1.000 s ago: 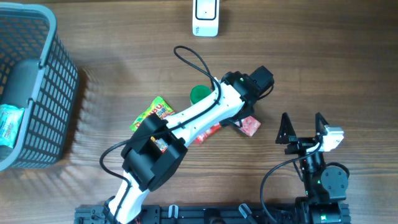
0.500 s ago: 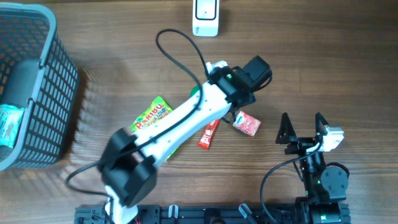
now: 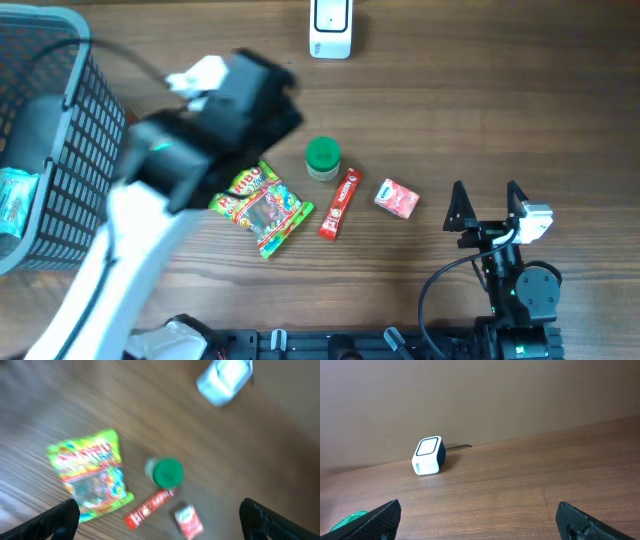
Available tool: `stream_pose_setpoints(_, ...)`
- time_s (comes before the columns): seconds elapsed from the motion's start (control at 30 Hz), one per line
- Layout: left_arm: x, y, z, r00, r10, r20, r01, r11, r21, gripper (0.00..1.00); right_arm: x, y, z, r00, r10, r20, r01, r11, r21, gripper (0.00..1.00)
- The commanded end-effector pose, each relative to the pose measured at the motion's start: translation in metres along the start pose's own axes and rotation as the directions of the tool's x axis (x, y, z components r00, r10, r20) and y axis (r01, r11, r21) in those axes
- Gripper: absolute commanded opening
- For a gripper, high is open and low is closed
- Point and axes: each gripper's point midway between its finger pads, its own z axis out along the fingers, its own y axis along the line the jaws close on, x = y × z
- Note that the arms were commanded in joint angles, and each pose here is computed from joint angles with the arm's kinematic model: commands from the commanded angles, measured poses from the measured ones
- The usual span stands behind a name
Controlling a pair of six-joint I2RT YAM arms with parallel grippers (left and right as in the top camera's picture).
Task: Scan the item barcode
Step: 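Drop the Nescafe stick beside the jar and withdraw left gripper, then reach the left gripper into the basket and grasp the green wipes pack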
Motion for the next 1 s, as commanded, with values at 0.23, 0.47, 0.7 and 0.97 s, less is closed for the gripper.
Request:
stream_pose_setpoints(0.23, -0.145, 0.143, -0.113, 0.786, -0.274, 0.554, 0.342, 0.94, -0.02, 1.0, -0.002, -0.001, 0.0, 1.0, 0.001, 0.009, -0.001, 1.0, 0.007, 1.0)
stream_pose_setpoints(0.47, -0.177, 0.24, -0.115, 0.63, -0.423, 0.651, 0.633, 0.765, -0.115, 1.0, -0.002, -0.001, 0.0, 1.0, 0.001, 0.009, -0.001, 1.0, 0.007, 1.0)
stream_pose_setpoints(0.7, -0.198, 0.322, -0.037, 0.584, -0.589, 0.558, 0.793, 0.559, -0.241, 1.0, -0.002, -0.001, 0.0, 1.0, 0.001, 0.009, -0.001, 1.0, 0.007, 1.0)
stream_pose_setpoints(0.97, -0.2, 0.394, 0.049, 0.673, -0.591, 0.444, 0.736, 0.478, -0.479, 1.0, -0.002, -0.001, 0.0, 1.0, 0.002, 0.009, -0.002, 1.0, 0.007, 1.0)
